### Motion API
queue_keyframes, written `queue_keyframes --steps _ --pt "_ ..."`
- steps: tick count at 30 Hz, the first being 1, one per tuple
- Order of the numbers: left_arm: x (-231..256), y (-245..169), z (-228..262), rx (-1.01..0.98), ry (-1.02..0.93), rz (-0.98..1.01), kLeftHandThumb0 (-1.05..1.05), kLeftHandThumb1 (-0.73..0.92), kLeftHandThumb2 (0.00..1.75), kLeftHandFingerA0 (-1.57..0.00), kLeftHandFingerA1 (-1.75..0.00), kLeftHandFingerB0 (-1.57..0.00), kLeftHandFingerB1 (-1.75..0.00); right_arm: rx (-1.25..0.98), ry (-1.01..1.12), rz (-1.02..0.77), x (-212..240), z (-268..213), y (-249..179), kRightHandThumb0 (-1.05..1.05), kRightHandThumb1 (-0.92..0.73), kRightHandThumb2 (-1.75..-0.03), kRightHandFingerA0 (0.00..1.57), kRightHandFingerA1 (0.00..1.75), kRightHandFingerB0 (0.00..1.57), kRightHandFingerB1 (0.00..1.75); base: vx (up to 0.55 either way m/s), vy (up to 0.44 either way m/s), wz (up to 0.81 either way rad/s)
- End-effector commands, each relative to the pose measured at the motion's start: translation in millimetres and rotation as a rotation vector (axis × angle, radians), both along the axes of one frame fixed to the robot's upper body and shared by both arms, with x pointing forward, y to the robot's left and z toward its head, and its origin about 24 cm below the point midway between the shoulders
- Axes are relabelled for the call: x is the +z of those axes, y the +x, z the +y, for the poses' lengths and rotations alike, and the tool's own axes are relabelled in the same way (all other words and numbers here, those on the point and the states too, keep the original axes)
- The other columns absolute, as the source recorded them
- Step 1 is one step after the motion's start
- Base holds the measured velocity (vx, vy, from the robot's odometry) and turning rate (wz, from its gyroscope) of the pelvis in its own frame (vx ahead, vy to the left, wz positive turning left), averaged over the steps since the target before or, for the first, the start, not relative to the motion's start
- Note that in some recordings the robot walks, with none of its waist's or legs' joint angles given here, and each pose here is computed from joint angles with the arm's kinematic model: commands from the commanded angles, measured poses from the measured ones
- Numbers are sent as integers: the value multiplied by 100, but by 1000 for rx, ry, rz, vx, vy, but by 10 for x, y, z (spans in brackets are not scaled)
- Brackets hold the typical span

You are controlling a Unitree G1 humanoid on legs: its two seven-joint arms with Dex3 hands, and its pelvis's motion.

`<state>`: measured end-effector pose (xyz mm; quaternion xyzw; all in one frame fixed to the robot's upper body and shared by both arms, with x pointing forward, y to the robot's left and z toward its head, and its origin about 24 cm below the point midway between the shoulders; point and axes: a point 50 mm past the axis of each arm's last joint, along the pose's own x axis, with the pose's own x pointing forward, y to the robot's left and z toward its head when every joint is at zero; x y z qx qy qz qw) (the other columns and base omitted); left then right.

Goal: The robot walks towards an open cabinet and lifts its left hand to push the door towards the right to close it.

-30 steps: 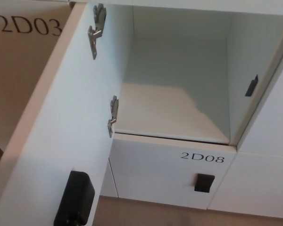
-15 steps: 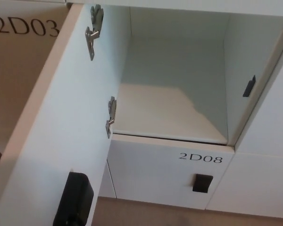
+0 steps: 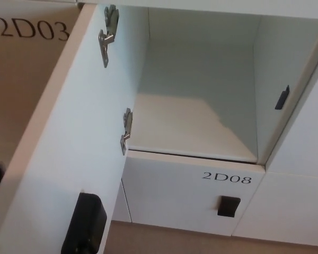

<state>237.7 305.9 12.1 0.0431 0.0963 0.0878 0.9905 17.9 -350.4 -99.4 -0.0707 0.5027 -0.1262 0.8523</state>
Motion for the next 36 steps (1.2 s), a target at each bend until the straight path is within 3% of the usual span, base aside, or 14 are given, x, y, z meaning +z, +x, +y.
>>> queue_keyframes --steps 1,2,3,4,5,6,7,8,9,10,11,22,36 --pt "593 715 -1768 -424 -80 -129 -24 67 59 -43 -44 -35 -37 -144 43 77 68 -170 -627 -30 -67 -59 40 44 40 41 0 0 0" --pt "593 715 -1768 -424 -80 -129 -24 67 59 -43 -44 -35 -37 -144 43 77 68 -170 -627 -30 -67 -59 40 44 40 41 0 0 0" --pt "558 536 -3245 -773 -185 -71 -37 64 59 -50 -42 -34 -35 -264 40 94 181 -230 -1016 -33 -67 -60 49 41 46 41 0 0 0" --pt "812 93 -4238 -1061 -187 -94 -37 64 59 -50 -42 -34 -35 -349 28 103 288 -264 -1297 -33 -67 -60 49 41 46 41 0 0 0" --pt "812 93 -4238 -1061 -187 -94 -37 64 59 -50 -42 -34 -35 -349 28 103 288 -264 -1297 -33 -67 -60 49 41 46 41 0 0 0" --pt "1587 -781 -5314 -1490 -281 -177 -30 66 60 -43 -43 -33 -37 -511 -7 108 488 -236 -1794 -40 -70 -60 49 42 46 44 14 4 7" --pt "1956 -1634 -5696 -1789 -292 -197 -30 66 60 -43 -43 -33 -37 -611 -44 110 646 -196 -2102 -40 -70 -60 49 42 46 44 14 4 7" --pt "1956 -1634 -5696 -1789 -292 -197 -30 66 60 -43 -43 -33 -37 -611 -44 110 646 -196 -2102 -40 -70 -60 49 42 46 44 15 10 19" --pt "2262 -2396 -5772 -2050 -336 -236 -34 68 59 -46 -46 -34 -39 -745 -82 93 796 -96 -2412 -42 -70 -61 47 40 45 42 14 9 33" --pt "2370 -2884 -5727 -2213 -352 -251 -34 68 59 -46 -46 -34 -39 -831 -112 79 900 -21 -2603 -42 -70 -61 47 40 45 42 11 14 36" --pt "2463 -3093 -5668 -2291 -371 -292 -34 68 59 -46 -46 -34 -39 -902 -138 64 990 26 -2738 -42 -70 -61 47 40 45 42 11 14 36" --pt "2560 -3372 -5554 -2406 -372 -368 -34 68 59 -46 -46 -34 -39 -1022 -182 5 1126 69 -2904 -42 -70 -61 47 40 45 42 2 4 2" --pt "2443 -3134 -5659 -2341 -303 -358 -34 68 59 -46 -46 -34 -39 -922 -150 -82 930 -157 -2504 -42 -70 -61 47 40 45 42 0 0 0"
